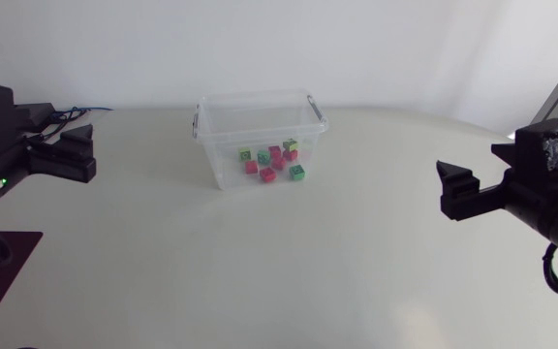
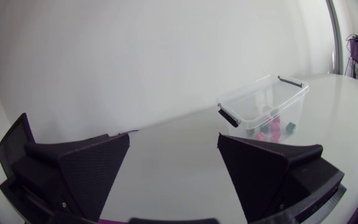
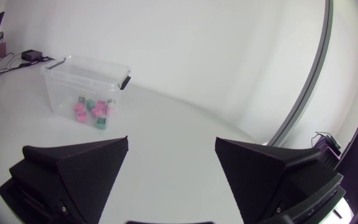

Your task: Place the duplo bricks in the container

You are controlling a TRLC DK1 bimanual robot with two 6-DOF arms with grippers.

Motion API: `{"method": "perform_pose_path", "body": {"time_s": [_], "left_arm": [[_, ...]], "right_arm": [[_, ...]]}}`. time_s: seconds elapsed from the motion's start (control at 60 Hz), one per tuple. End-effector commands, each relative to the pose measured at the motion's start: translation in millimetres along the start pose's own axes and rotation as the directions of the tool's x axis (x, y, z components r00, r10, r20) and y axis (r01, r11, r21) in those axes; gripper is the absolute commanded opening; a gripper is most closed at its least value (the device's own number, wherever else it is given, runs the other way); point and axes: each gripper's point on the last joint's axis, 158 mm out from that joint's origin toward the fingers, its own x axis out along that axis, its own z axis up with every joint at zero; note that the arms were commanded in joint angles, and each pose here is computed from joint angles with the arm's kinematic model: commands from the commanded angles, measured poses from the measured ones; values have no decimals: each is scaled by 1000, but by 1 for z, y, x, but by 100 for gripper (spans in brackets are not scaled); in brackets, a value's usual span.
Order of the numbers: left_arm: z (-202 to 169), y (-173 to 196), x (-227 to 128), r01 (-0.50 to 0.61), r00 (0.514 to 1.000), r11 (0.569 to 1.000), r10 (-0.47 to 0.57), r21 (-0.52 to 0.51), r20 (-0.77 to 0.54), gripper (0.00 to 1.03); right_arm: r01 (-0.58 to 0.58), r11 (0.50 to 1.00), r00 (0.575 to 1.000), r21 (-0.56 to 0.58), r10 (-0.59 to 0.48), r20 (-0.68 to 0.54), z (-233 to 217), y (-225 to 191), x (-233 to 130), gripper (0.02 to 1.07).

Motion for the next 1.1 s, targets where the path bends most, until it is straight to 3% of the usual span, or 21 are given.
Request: {"method": "perform_pose_path", "body": {"time_s": [0.0,0.15,0.583,1.083], "left_arm": [[-20,9,-14,-41,999,999,41,1,17,99],[-49,12,-39,-78,994,997,79,-17,77,99],[-83,-5,-45,8,992,984,15,-177,124,97],[-120,-29,-45,114,982,935,-55,-335,178,96]], "right_arm": [[17,999,1000,44,-18,13,-14,-3,-5,103],[61,996,997,63,-63,43,-28,-13,-16,103],[55,981,987,186,-81,135,-55,-14,-31,103],[31,954,966,298,-105,237,-83,-11,-34,103]]}}
